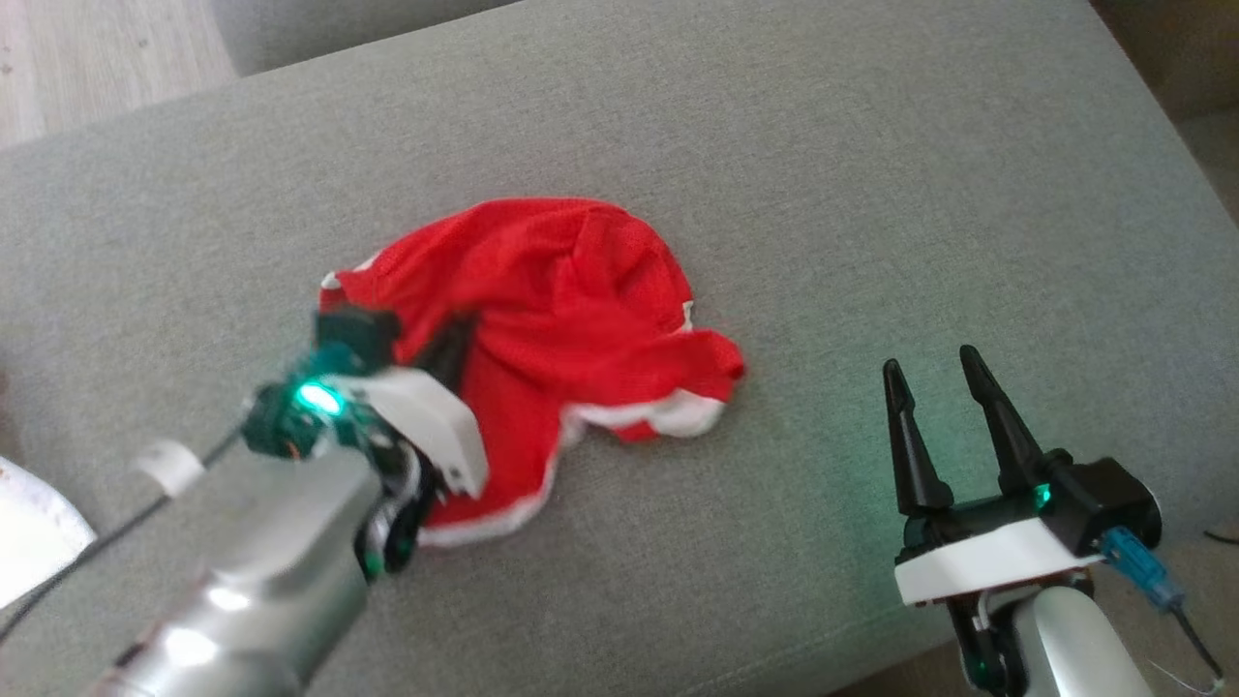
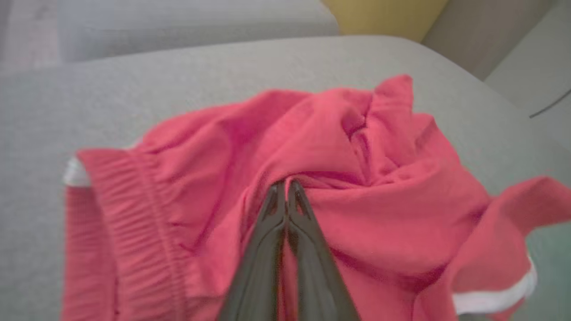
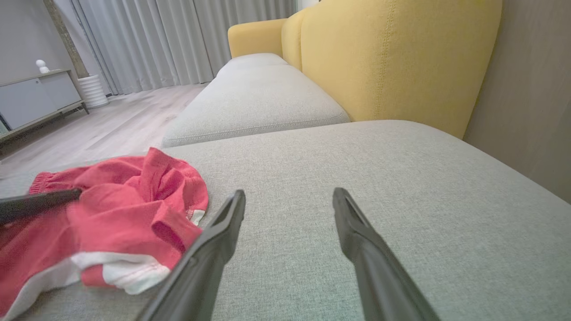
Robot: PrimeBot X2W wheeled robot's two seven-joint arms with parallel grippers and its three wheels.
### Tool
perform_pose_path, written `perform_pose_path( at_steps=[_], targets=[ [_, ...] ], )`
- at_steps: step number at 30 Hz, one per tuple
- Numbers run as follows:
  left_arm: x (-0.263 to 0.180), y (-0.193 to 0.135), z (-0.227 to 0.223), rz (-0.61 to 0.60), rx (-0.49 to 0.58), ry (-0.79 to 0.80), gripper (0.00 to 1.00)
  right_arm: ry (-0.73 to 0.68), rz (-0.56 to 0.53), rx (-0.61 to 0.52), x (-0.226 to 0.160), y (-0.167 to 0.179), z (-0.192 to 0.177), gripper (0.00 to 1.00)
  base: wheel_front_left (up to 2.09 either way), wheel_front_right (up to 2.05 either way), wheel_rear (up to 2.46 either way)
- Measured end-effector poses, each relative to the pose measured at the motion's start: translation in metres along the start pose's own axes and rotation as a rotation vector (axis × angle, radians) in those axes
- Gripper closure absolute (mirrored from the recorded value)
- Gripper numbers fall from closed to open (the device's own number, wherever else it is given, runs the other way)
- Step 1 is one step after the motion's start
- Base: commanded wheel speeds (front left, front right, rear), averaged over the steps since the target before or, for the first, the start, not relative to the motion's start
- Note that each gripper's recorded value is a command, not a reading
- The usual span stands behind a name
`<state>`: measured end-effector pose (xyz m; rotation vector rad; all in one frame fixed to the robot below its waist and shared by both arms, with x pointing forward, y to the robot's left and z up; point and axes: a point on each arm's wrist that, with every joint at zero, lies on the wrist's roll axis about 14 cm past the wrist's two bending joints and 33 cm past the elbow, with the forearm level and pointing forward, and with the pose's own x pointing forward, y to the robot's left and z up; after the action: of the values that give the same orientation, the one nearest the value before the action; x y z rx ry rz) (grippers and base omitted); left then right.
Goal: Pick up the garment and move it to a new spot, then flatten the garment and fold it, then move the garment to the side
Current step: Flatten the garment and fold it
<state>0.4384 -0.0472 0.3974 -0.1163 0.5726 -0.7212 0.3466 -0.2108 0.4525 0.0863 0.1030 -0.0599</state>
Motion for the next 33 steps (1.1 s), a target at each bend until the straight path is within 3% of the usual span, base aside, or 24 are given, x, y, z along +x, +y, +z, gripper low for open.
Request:
perform_pose_path(
  at_steps=[8, 9, 10, 11, 12, 23, 33],
  targets=[
    [0.007, 0.042, 0.022, 0.13, -0.054, -0.062, 1.0, 0.013, 0.005, -0.002, 0.001, 0.002, -0.004, 0.0, 0.0, 0.0, 0.0],
    [0.007, 0.047, 0.018, 0.149, -0.052, -0.053, 0.92, 0.014, 0.004, -0.002, 0.001, 0.002, -0.004, 0.0, 0.0, 0.0, 0.0],
    [0.008, 0.051, 0.015, 0.161, -0.051, -0.042, 0.67, 0.015, 0.004, -0.003, 0.001, 0.001, -0.004, 0.0, 0.0, 0.0, 0.0],
    [0.008, 0.054, 0.012, 0.168, -0.05, -0.035, 0.18, 0.015, 0.003, -0.003, 0.001, 0.001, -0.004, 0.0, 0.0, 0.0, 0.0],
    [0.009, 0.054, 0.011, 0.167, -0.052, -0.037, 0.0, 0.015, 0.001, -0.004, 0.001, 0.0, -0.004, 0.0, 0.0, 0.0, 0.0],
    [-0.011, 0.038, 0.04, 0.121, -0.119, -0.236, 0.0, -0.015, -0.02, -0.009, -0.005, -0.007, 0.005, 0.0, 0.0, 0.0, 0.0],
    [-0.076, 0.032, 0.02, 0.233, -0.145, -0.339, 0.0, -0.045, 0.012, -0.018, -0.01, 0.002, 0.012, 0.0, 0.0, 0.0, 0.0]
  ],
)
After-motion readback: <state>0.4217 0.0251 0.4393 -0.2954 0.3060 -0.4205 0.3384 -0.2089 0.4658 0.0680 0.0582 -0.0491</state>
